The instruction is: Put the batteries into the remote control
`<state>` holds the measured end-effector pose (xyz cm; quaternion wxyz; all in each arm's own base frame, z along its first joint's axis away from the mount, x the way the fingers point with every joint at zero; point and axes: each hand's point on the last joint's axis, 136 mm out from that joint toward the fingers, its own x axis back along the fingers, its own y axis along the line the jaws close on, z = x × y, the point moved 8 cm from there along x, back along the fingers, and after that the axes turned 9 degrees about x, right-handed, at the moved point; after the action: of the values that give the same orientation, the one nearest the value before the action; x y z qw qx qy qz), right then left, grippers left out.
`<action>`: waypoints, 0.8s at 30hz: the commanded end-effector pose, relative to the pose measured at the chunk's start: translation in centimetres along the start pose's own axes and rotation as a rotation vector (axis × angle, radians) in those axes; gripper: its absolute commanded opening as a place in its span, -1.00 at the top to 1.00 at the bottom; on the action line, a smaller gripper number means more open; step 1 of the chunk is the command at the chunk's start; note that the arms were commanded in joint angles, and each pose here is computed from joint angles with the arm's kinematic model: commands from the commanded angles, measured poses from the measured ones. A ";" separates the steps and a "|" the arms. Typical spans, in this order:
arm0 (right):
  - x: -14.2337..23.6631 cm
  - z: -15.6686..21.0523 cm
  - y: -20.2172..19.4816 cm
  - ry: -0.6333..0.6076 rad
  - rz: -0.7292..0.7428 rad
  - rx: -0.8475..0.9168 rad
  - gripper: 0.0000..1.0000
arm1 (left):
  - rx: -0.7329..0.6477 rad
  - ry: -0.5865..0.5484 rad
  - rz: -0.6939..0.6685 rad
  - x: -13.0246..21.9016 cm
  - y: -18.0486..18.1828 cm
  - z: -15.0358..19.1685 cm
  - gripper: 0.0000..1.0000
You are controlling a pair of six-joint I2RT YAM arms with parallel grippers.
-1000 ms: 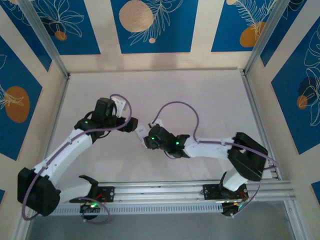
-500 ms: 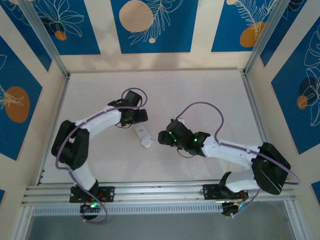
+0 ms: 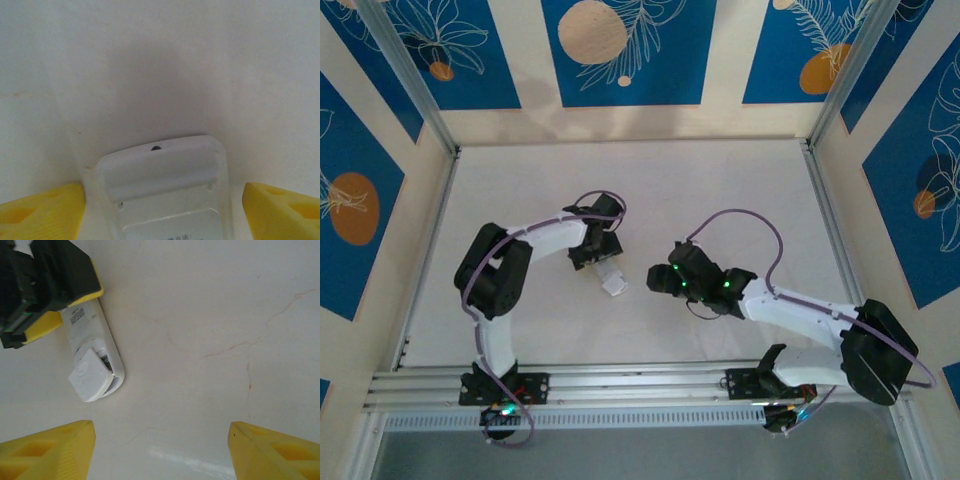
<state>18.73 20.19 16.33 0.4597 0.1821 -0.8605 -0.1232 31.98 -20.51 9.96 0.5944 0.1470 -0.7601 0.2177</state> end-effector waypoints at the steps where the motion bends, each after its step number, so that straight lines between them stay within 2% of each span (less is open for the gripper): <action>1: 0.6 0.5 -0.3 0.020 -0.008 0.010 -0.42 | 0.041 0.040 0.027 -0.6 -0.8 0.8 -0.57; 6: 0.9 0.4 -0.1 0.019 0.034 -0.037 -0.41 | 0.127 0.054 -0.043 -0.5 0.3 1.2 -0.32; 10: 0.5 0.4 1.4 0.022 -0.017 -0.096 -0.41 | 0.241 0.069 -0.059 -0.2 1.1 1.7 -0.18; 15: -1.0 0.8 4.0 0.076 -0.029 -0.161 -0.36 | 0.351 0.069 -0.081 0.1 1.7 2.0 -0.17; 20: -3.8 0.6 6.9 0.106 -0.030 -0.088 -0.24 | 0.374 0.055 -0.118 0.0 2.1 2.1 -0.16; 24: -5.8 0.1 7.8 0.130 -0.020 -0.119 -0.15 | 0.370 0.052 -0.123 -0.1 2.1 2.1 -0.17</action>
<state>19.32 28.47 14.61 0.5220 0.1698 -0.8229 -0.1465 31.56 -20.01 10.08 0.5552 0.2583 -0.7151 0.3372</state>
